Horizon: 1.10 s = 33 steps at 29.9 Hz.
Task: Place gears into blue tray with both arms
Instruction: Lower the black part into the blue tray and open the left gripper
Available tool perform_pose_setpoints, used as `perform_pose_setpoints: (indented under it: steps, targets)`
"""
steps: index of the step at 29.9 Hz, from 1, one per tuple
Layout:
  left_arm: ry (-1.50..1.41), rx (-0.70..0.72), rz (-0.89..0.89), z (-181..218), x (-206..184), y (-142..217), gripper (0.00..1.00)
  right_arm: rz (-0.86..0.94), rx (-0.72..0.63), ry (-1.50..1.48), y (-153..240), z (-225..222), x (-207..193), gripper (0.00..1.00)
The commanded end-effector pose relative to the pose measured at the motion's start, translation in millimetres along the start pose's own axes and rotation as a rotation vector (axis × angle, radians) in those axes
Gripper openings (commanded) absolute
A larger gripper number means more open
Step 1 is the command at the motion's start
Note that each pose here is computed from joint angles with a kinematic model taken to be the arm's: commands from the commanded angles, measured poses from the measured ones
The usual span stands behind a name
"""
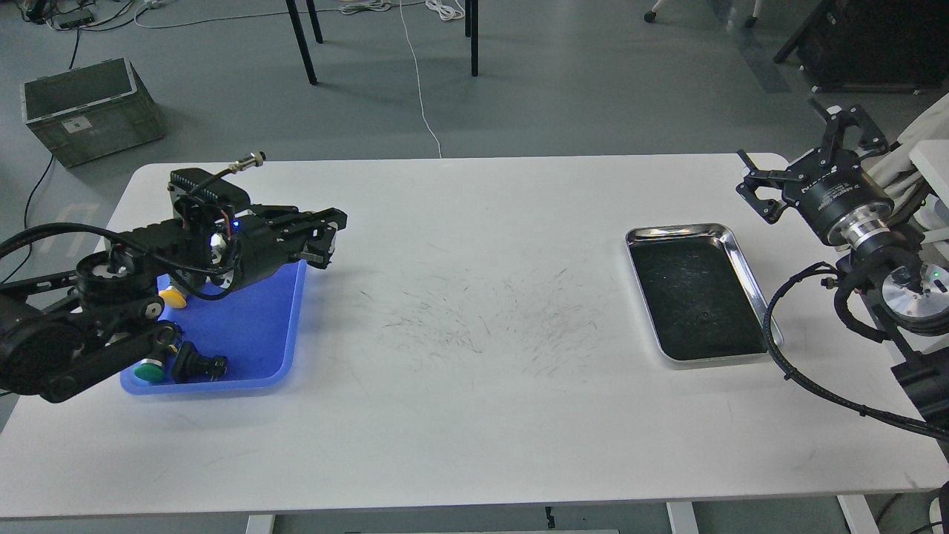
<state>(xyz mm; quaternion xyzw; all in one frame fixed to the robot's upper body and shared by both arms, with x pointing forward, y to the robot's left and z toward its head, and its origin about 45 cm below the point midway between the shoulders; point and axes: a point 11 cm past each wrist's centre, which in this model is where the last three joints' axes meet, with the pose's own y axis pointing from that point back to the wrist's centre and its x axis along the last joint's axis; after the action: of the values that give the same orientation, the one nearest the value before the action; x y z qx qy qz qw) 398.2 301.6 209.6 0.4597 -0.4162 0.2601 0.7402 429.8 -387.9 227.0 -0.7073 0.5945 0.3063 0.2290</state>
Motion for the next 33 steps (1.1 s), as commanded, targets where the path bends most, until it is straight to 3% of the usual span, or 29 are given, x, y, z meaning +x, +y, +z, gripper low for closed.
perform_pose_setpoints:
  steps: [1,16,25,29,33]
  targets:
    - [0.229,0.062,0.019,-22,-3,15,0.06,-0.001,0.001,0.000,0,0,-1,0.99]
    - [0.696,0.239,-0.032,-52,-69,20,0.07,-0.004,0.004,0.003,-2,-3,-2,0.99]
    - [0.850,0.317,-0.040,-72,-82,20,0.09,-0.004,0.004,0.003,-2,-3,-2,0.99]
    - [0.854,0.323,-0.053,-73,-84,20,0.16,-0.003,0.004,0.002,-1,-2,-2,0.99]
    - [0.852,0.344,-0.060,-75,-87,21,0.32,-0.003,0.004,0.002,-1,-2,-2,0.99]
